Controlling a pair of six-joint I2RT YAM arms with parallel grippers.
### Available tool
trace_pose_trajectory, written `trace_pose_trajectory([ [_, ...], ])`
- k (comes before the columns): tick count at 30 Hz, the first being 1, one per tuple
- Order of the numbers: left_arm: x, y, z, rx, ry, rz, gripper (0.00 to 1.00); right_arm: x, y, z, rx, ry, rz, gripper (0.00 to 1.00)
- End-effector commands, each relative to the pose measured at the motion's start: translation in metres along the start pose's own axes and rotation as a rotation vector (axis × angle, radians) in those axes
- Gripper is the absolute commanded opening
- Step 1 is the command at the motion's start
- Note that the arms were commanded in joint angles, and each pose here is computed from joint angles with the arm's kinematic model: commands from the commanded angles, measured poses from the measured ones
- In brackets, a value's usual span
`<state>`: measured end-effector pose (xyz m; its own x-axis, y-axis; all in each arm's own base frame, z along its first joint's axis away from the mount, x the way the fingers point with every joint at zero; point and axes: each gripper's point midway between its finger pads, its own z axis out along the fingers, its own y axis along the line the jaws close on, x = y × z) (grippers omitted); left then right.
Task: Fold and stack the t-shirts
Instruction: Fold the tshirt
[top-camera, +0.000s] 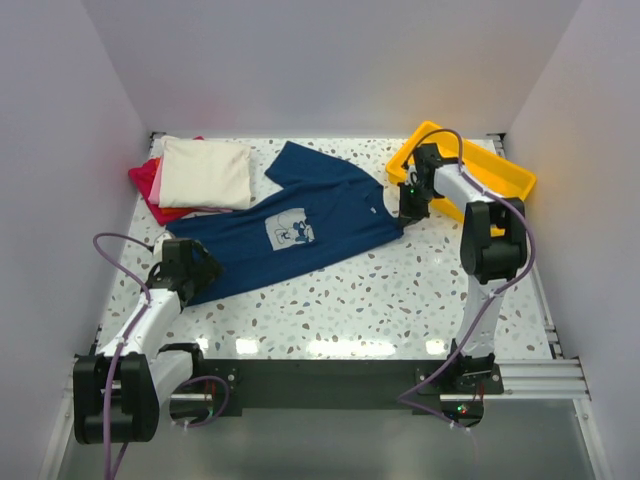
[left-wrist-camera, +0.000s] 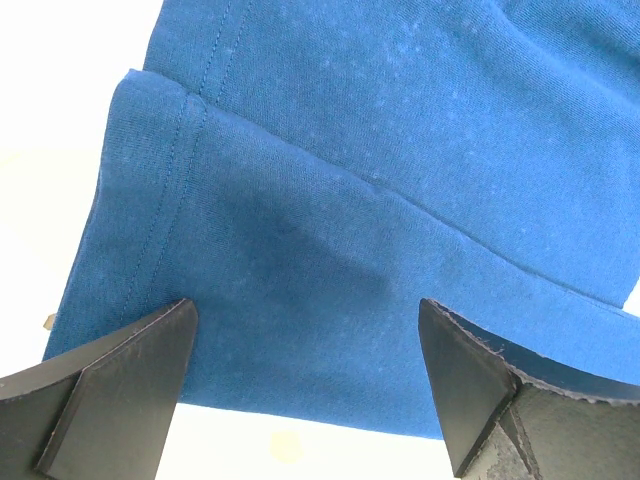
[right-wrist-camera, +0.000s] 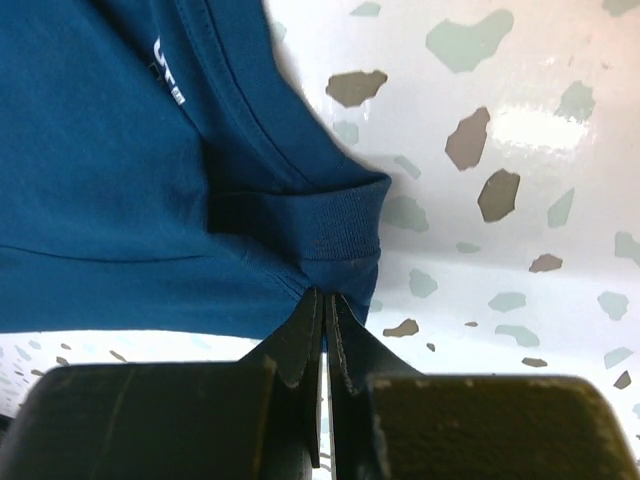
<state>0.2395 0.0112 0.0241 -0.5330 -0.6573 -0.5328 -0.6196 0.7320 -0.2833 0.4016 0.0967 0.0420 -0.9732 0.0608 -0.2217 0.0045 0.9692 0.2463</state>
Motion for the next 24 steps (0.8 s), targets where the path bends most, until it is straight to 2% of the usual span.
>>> trace_pose_trajectory([
  [1,0.022,0.016,0.003,-0.058,0.073,0.013,0.98,-0.02,-0.007,-0.008,0.029,-0.039,-0.009,0.0],
  [4,0.022,0.016,0.003,-0.058,0.073,0.01,0.98,-0.018,-0.017,-0.01,0.09,-0.014,0.001,0.01],
  [7,0.021,0.016,0.003,-0.061,0.071,0.012,0.98,-0.014,-0.028,-0.019,0.159,-0.005,0.009,0.16],
  [8,0.022,0.017,0.002,-0.067,0.076,0.012,0.98,-0.011,-0.03,-0.023,0.171,0.004,0.01,0.24],
  [11,0.015,0.012,-0.001,-0.058,0.071,0.019,0.98,-0.017,-0.026,-0.044,0.174,-0.051,0.003,0.39],
  [13,0.003,0.004,-0.006,-0.041,0.048,0.024,0.98,-0.022,-0.016,-0.059,0.142,-0.094,0.0,0.43],
  [18,-0.027,-0.016,-0.021,-0.004,-0.01,0.047,0.98,-0.035,0.045,-0.071,-0.037,-0.181,-0.104,0.5],
  [22,-0.045,-0.035,-0.026,0.032,-0.051,0.057,0.98,-0.03,0.112,-0.057,-0.181,-0.184,-0.211,0.5],
  [24,-0.053,-0.044,-0.026,0.049,-0.072,0.053,0.98,-0.034,0.134,-0.043,-0.262,-0.191,-0.188,0.5],
])
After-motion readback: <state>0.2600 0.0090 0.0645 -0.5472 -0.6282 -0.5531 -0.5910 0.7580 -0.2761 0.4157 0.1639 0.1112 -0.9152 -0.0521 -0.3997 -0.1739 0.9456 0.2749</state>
